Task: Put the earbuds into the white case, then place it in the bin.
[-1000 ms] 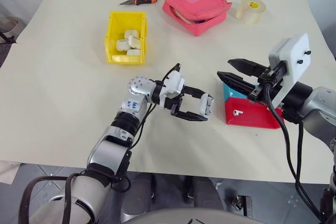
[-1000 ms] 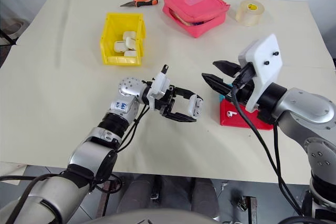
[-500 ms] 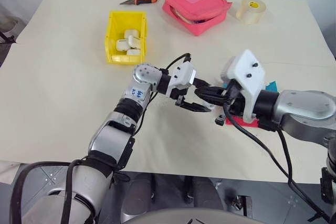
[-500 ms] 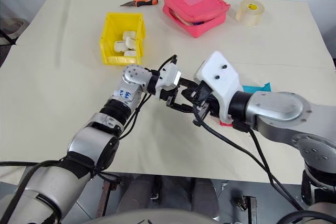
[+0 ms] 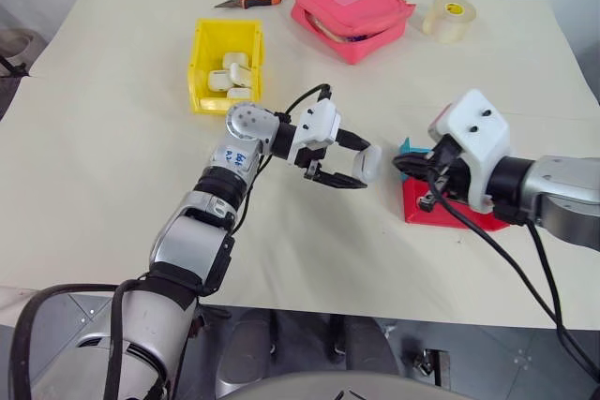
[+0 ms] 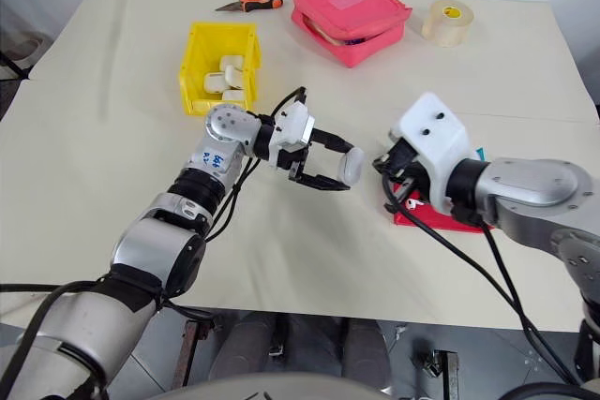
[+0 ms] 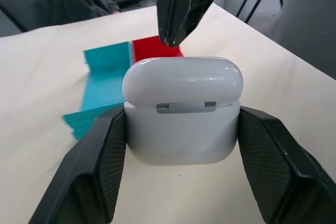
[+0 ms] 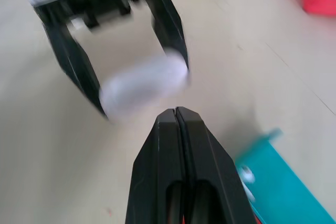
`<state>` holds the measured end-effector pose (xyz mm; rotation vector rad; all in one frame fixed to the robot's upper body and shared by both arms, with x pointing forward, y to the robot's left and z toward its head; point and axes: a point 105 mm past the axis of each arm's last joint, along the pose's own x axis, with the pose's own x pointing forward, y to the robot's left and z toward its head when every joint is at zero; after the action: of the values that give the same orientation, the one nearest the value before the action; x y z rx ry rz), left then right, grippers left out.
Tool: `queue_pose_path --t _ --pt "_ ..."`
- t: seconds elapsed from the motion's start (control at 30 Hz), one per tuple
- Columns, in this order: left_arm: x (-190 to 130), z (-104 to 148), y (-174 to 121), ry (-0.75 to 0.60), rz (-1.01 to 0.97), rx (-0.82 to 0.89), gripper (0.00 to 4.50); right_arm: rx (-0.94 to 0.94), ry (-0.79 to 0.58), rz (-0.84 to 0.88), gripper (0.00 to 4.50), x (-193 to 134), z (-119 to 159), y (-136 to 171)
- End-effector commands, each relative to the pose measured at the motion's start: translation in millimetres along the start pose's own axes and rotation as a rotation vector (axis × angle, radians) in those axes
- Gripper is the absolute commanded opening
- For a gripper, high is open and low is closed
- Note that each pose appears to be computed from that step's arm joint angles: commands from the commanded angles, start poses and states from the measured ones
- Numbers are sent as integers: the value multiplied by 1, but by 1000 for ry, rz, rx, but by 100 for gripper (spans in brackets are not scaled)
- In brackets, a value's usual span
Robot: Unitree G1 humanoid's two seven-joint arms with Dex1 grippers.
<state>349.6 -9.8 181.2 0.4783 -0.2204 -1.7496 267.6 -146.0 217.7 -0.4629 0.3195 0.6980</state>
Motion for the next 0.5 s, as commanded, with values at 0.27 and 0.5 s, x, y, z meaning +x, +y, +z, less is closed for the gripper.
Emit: queue_pose_path --t 0.27,0.5 --pt "-1 14 7 -23 8 46 279 -42 -141 -55 3 -13 28 -14" --pt "7 10 2 -18 -29 43 279 -22 -260 99 3 6 51 21"
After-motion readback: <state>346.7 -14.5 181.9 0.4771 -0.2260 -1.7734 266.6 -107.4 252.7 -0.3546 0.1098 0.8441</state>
